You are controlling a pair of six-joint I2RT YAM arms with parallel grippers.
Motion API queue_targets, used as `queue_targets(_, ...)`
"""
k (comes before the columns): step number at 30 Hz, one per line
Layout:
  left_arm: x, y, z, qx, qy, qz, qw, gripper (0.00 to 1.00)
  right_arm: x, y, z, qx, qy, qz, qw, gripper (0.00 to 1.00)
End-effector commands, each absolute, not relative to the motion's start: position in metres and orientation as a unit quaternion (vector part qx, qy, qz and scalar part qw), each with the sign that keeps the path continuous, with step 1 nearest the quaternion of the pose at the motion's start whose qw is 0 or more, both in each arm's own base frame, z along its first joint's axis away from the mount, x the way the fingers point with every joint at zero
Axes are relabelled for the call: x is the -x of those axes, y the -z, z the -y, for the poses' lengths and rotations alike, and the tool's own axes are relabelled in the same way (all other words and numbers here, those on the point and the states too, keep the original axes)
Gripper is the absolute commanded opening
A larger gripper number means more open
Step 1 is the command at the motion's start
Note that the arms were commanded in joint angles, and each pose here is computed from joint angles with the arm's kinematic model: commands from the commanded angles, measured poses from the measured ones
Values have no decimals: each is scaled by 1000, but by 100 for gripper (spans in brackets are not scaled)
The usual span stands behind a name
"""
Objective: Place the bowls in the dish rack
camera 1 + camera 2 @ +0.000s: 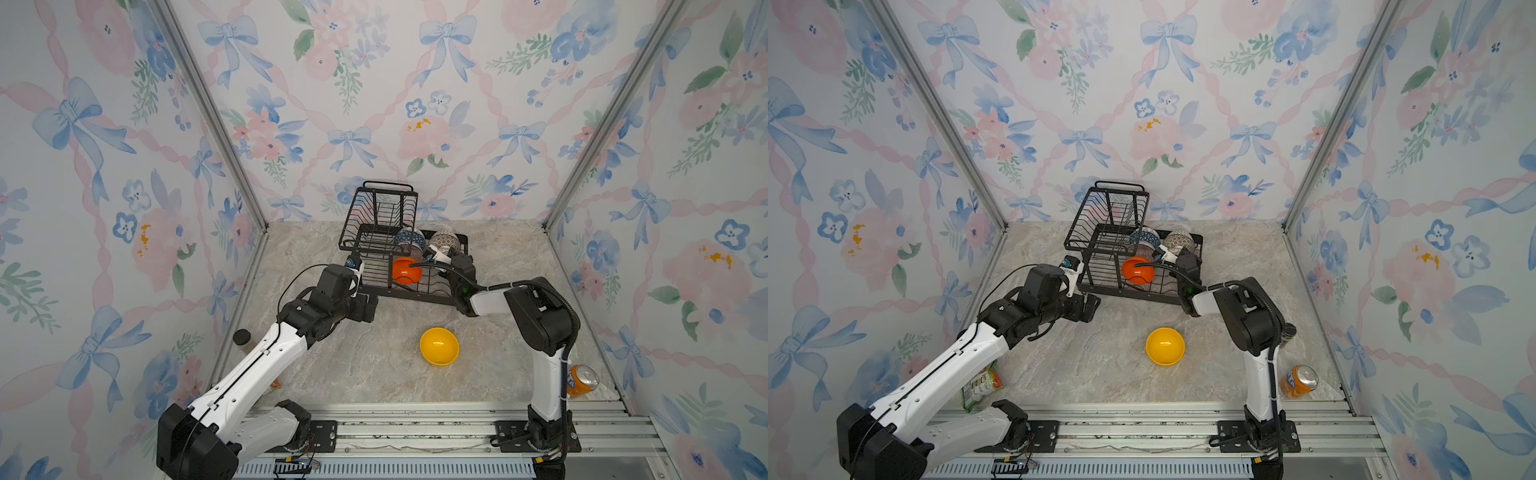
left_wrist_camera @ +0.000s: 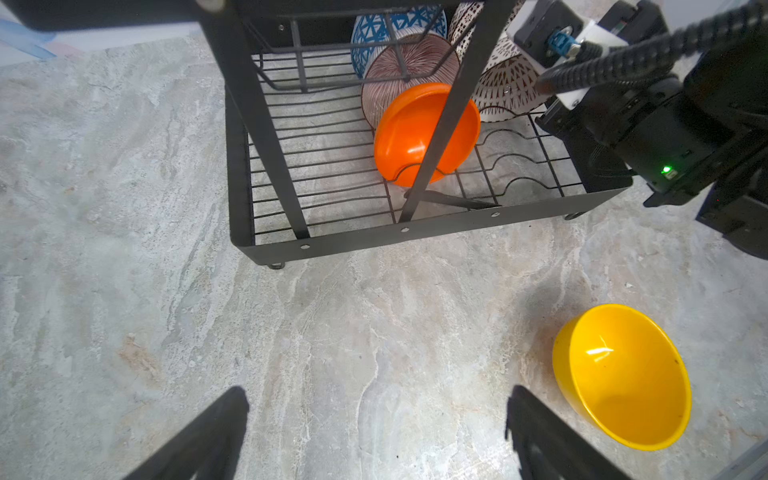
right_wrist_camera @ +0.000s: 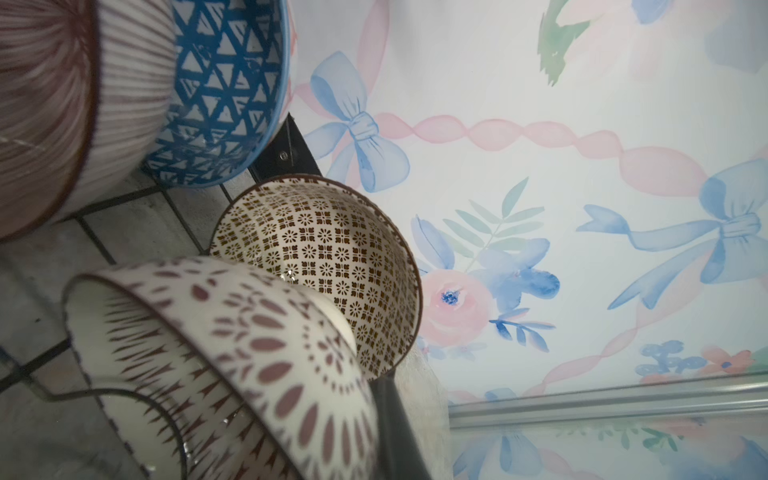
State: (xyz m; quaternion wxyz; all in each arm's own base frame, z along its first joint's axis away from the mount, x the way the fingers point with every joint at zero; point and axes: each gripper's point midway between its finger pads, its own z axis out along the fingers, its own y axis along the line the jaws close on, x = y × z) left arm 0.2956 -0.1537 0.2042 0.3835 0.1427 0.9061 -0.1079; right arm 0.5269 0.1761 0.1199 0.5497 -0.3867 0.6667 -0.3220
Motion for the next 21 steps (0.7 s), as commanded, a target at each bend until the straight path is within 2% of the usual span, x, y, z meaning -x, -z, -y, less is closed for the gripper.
queue_targets(1,-293,-205,152,-151,110,-903,386,98,-518,-119,-191,394,279,-676,557,13)
queue_targets(4,-293,-205,152,-152,110,-903,386,98,-518,-121,-190,391,280,-677,557,19)
queue_targets(9,-293,-205,153,-152,111,-903,385,98,-518,-124,-189,388,282,-679,556,23)
queue_targets(12,-292,-203,153,-152,110,-904,383,98,-516,-127,-189,385,283,-679,558,30)
queue_targets(21,-291,-202,150,-150,108,-905,383,98,-510,-138,-190,380,275,-681,562,64)
